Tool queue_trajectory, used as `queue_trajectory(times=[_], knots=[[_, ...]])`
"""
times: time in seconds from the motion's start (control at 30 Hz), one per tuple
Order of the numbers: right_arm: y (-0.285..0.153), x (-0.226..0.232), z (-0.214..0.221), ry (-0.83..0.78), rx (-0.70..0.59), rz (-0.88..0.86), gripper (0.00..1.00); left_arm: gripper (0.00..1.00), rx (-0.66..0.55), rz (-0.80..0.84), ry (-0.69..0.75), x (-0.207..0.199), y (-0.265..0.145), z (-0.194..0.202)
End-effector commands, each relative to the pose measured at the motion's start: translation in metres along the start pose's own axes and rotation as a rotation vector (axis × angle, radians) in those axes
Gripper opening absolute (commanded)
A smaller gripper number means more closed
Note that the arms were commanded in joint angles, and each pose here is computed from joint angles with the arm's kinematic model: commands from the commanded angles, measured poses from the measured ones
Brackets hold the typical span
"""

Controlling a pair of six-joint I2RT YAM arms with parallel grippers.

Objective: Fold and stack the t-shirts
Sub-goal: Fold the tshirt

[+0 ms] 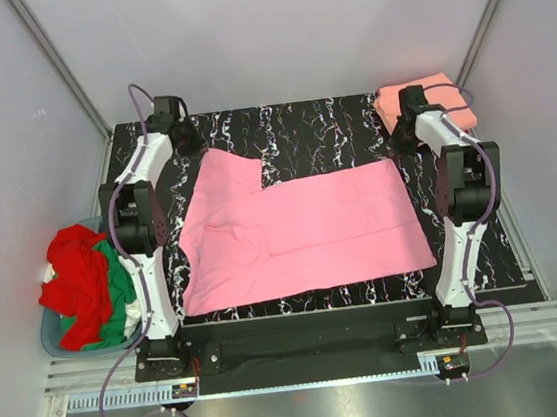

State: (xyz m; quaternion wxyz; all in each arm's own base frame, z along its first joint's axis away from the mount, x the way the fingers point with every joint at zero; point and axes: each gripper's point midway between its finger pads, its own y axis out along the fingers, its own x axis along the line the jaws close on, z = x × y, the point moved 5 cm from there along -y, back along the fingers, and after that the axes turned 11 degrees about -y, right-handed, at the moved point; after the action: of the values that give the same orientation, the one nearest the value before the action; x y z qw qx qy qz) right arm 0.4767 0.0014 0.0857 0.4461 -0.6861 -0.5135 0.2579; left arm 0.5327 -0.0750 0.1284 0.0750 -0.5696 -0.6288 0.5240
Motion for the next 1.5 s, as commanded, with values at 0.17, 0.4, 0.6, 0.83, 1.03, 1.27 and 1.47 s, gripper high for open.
queue_trajectory(times=[0.17,0.4,0.6,0.83,1.03,1.27,1.47], knots=[[-0.072,0.001,-0.019,-0.005,-0.135,-0.021,0.00,0.00,-0.087,0.034,0.075,-0.022,-0.088,-0.003],[-0.088,-0.008,-0.003,-0.006,-0.139,-0.005,0.00,0.00,-0.087,0.009,0.115,-0.011,-0.138,0.029],[-0.096,-0.017,0.016,-0.003,-0.130,0.012,0.00,0.00,-0.081,-0.008,0.152,0.003,-0.170,0.061],[-0.106,-0.025,0.033,0.003,-0.129,0.018,0.00,0.00,-0.100,-0.024,0.178,0.024,-0.211,0.092],[-0.116,-0.033,0.050,0.014,-0.127,0.038,0.00,0.00,-0.094,-0.030,0.170,0.041,-0.240,0.119],[-0.128,-0.047,0.071,0.019,-0.135,0.070,0.00,0.00,-0.057,-0.037,0.174,0.065,-0.256,0.162],[-0.129,-0.053,0.087,0.027,-0.121,0.084,0.00,0.00,-0.024,-0.035,0.148,0.079,-0.264,0.189]])
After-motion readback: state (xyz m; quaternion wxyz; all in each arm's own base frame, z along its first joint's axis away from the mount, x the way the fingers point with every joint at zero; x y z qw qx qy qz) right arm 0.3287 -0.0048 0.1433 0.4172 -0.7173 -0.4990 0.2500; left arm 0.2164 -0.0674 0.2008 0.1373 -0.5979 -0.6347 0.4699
